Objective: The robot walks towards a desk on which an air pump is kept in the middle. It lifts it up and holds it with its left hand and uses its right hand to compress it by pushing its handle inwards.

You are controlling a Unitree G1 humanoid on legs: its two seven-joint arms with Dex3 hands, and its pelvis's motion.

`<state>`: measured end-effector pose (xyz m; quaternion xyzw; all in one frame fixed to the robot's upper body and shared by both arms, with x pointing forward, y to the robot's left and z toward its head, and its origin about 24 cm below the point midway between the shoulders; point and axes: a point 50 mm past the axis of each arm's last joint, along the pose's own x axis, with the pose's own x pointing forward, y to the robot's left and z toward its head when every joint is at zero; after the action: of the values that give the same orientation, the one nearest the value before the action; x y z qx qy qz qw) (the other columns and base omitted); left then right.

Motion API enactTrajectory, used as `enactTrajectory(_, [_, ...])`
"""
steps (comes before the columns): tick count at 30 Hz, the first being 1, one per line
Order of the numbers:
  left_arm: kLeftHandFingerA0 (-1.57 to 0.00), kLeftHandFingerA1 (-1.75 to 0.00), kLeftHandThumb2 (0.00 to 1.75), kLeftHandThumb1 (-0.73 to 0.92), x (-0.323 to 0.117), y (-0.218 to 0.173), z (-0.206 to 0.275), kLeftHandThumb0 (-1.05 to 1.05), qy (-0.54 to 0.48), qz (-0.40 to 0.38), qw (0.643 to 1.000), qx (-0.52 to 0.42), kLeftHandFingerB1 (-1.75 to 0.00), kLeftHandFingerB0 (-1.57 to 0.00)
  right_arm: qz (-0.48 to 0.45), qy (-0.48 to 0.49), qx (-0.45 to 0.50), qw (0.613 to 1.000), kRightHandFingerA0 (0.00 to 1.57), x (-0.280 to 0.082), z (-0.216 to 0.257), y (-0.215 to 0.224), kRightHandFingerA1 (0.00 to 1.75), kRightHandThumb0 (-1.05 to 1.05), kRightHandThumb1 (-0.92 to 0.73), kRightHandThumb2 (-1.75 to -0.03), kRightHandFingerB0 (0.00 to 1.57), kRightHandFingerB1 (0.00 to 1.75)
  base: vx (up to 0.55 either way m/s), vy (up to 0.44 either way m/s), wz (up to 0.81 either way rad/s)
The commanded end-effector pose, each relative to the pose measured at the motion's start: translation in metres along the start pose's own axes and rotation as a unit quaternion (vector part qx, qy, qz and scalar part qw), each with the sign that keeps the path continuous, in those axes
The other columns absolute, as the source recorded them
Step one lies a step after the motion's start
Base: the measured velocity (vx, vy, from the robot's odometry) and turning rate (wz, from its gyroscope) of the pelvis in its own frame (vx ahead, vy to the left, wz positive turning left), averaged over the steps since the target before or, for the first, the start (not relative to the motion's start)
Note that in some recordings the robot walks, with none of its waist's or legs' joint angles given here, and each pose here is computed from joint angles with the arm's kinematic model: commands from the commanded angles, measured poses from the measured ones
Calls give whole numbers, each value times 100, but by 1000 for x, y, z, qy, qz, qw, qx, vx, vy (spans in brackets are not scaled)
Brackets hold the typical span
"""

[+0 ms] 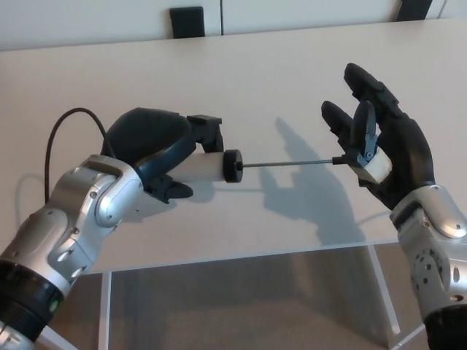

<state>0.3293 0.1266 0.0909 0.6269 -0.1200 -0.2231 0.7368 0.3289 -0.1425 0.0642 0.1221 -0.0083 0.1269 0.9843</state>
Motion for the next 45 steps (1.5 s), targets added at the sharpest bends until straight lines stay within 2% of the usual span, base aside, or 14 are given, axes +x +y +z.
enactTrajectory(1, [-79, -153, 65, 65, 6, 4, 7, -34, -2, -1, 1000, 11, -53, -76, -2, -11, -2, 1000, 8, 6, 4, 6, 29, -86, -80, -112, 7, 18, 0, 0, 0])
enactTrajectory(7, [-71, -163, 62, 75, 10, 4, 17, -27, -11, 3, 1000, 3, -61, -80, -5, -9, 0, 1000, 8, 9, 0, 11, 29, -88, -79, -112, 8, 19, 0, 0, 0])
enactTrajectory(8, [-71, -161, 64, 77, 13, 5, 23, -28, -16, 5, 1000, -1, -81, -73, -11, -11, 9, 1000, 7, 9, -2, 11, 29, -89, -76, -111, 7, 17, 0, 0, 0])
enactTrajectory(14, [-78, -150, 65, 74, 17, 7, 35, -25, -15, 9, 1000, 3, -57, -73, -30, -14, 7, 999, 9, 10, -3, 12, 37, -88, -76, -110, 9, 24, 0, 0, 0])
enactTrajectory(15, [-80, -145, 63, 77, 18, 7, 36, -25, -14, 11, 1000, 2, -47, -56, -34, -15, 5, 999, 13, 10, -3, 12, 28, -83, -92, -70, 10, 22, 0, 0, 0])
enactTrajectory(26, [-78, -143, 62, 75, 23, 8, 42, -23, 0, 9, 1000, -12, -47, -57, -55, -29, 11, 998, 13, 11, 0, 12, 28, -79, -92, -70, 9, 22, 0, 0, 0])
enactTrajectory(27, [-75, -149, 65, 74, 26, 10, 44, -24, 3, 8, 1000, -17, -40, -39, -59, -36, 14, 997, 13, 11, 2, 11, 29, -78, -92, -71, 10, 22, 0, 0, 0])
enactTrajectory(28, [-76, -145, 64, 73, 28, 11, 46, -22, 6, 8, 1000, -16, -45, -50, -67, -41, 19, 997, 7, 11, 4, 10, 43, -75, -74, -110, 2, 31, 0, 0, 0])
enactTrajectory(33, [-80, -118, 62, 73, 33, 14, 56, -26, 5, 25, 999, -22, -48, -62, -101, -60, 30, 993, 11, 12, 9, 8, 41, -85, -77, -103, 8, 33, 0, 0, 0])
enactTrajectory(34, [-81, -109, 60, 70, 34, 13, 59, -25, 9, 27, 999, -26, -48, -64, -110, -67, 37, 991, 0, 11, 10, 7, 47, -37, -47, -107, 0, 47, 0, 0, 0])
enactTrajectory(38, [-81, -98, 61, 71, 36, 14, 65, -26, 18, 26, 999, -24, -46, -60, -123, -75, 50, 988, 0, 10, 12, 6, 47, -37, -46, -107, 0, 47, 0, 0, 0])
enactTrajectory(42, [-80, -113, 61, 70, 40, 18, 74, -25, 28, 41, 999, 3, -49, -62, -138, -88, 50, 985, 0, 13, 18, 7, 47, -36, -48, -108, 0, 47, 0, 0, 0])
enactTrajectory(43, [-81, -105, 60, 69, 40, 19, 75, -23, 25, 43, 999, 7, -50, -62, -144, -93, 59, 984, 25, 13, 19, 7, 32, -81, -92, -68, 18, 27, 0, 0, 0])
enactTrajectory(45, [-81, -105, 60, 69, 41, 19, 76, -23, 22, 45, 999, 10, -50, -62, -150, -97, 69, 981, 25, 13, 20, 7, 32, -81, -92, -68, 18, 27, 0, 0, 0])
